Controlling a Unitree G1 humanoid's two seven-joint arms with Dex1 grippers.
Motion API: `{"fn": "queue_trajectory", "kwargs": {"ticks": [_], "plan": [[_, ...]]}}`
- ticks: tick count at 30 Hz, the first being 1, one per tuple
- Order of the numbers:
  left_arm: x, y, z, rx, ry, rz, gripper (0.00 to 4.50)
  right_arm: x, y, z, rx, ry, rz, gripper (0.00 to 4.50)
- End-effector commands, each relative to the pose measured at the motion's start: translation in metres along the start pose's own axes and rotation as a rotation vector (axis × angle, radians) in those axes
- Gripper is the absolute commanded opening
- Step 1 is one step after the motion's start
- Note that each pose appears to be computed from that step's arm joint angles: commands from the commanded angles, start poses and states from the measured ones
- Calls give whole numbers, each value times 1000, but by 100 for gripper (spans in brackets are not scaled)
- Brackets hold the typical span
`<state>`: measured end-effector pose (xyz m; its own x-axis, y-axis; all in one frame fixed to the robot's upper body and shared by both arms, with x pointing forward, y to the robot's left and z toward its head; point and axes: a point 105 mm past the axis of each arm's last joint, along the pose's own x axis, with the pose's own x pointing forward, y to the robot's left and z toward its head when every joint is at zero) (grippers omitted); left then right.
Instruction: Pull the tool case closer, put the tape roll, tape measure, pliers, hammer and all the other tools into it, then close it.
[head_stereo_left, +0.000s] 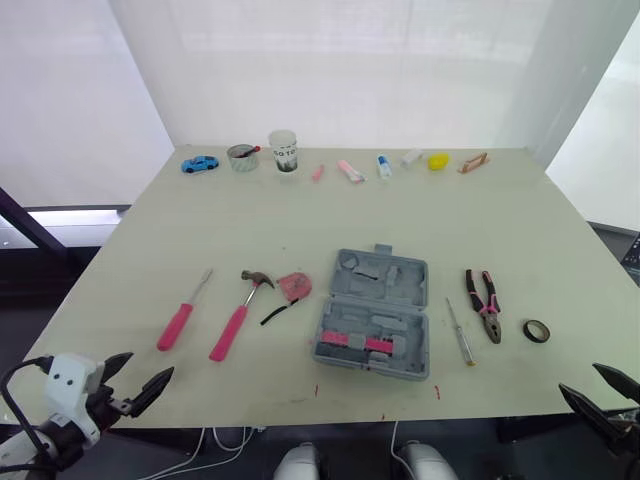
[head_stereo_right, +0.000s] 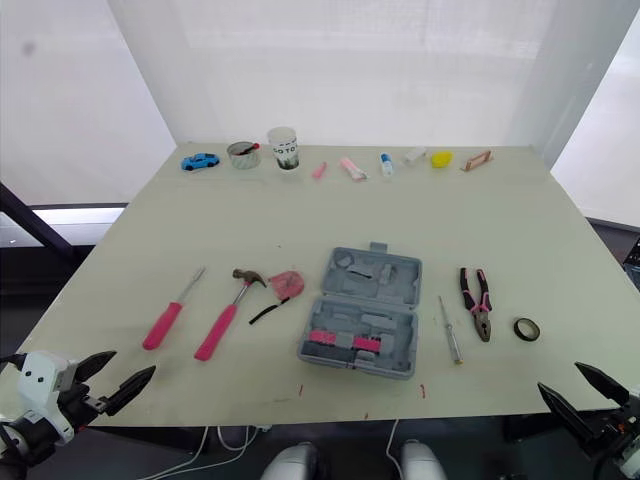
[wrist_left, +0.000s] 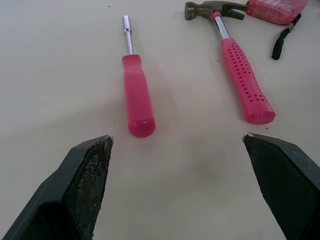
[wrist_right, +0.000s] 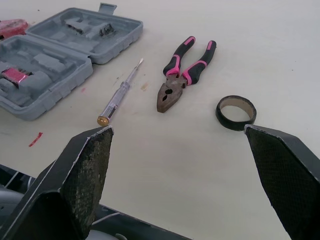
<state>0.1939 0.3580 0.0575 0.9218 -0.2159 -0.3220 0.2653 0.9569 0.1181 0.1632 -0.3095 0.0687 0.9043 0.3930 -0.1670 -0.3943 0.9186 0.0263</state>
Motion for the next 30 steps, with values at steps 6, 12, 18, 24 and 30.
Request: {"fn": "queue_trajectory", "kwargs": {"ticks": [6, 12, 18, 24, 30], "plan": [[-2, 2, 16, 35, -63, 7, 450, 15, 5, 12, -16, -26, 42, 439], [2, -1, 22, 39, -88, -14, 450, 17, 1, 16, 14, -28, 15, 439], [21, -2, 51, 11, -170, -61, 450, 34, 6, 32, -3, -34, 33, 439], [45, -11, 76, 77, -190, -145, 450, 58, 13, 49, -36, -26, 57, 439], [76, -31, 98, 139, -197, -280, 450, 84, 24, 62, -84, -11, 114, 439]]}}
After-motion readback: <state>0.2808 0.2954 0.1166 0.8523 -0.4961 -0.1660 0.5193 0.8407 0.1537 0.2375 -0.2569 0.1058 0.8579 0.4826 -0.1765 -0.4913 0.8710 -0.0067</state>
